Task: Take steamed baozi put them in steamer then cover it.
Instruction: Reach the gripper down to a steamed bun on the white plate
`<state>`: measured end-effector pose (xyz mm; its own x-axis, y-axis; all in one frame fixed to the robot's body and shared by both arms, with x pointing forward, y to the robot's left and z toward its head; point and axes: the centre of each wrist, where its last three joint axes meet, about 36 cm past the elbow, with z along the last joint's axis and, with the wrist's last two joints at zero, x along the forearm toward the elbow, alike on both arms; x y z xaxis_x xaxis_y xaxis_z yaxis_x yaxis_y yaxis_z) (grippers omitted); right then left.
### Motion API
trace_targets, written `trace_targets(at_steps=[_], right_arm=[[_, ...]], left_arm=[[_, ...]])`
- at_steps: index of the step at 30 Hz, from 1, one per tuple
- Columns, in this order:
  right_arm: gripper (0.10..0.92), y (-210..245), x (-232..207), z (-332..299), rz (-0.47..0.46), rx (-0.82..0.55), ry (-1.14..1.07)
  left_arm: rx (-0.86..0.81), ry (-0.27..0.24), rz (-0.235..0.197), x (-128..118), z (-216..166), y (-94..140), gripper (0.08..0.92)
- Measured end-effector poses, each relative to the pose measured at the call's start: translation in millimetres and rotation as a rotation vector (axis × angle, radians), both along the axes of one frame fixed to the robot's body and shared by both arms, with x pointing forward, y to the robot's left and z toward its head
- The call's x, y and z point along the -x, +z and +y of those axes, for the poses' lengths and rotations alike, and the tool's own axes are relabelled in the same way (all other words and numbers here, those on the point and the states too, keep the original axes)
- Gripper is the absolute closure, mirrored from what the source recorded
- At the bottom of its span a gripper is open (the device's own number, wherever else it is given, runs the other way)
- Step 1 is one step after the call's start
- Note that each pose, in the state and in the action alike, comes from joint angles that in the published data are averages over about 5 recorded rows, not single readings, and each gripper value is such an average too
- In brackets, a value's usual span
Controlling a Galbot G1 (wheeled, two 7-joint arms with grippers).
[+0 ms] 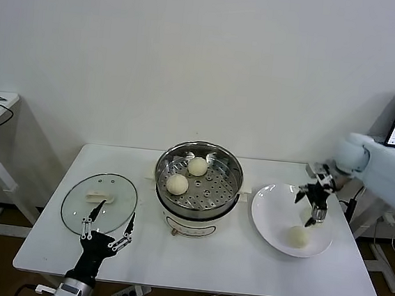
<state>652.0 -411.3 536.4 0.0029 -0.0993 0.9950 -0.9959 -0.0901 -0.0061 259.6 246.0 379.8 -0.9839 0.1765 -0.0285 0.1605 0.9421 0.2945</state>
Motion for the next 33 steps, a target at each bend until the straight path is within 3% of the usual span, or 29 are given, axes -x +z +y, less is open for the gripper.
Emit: trace_targets(at_steps=[20, 28, 33], right_arm=[[0.205, -67, 9, -3, 0.018, 0.008, -0.031], [0.349, -72, 9, -2, 0.015, 0.012, -0.031], [0.368, -69, 10, -2, 0.012, 0.010, -0.022]], left_arm=[[-0.006, 0.009, 0.005, 1, 3, -5, 0.177], [-0.008, 0.015, 0.002, 1, 5, -4, 0.177], [-0.005, 0.016, 0.002, 2, 4, -4, 0.177]])
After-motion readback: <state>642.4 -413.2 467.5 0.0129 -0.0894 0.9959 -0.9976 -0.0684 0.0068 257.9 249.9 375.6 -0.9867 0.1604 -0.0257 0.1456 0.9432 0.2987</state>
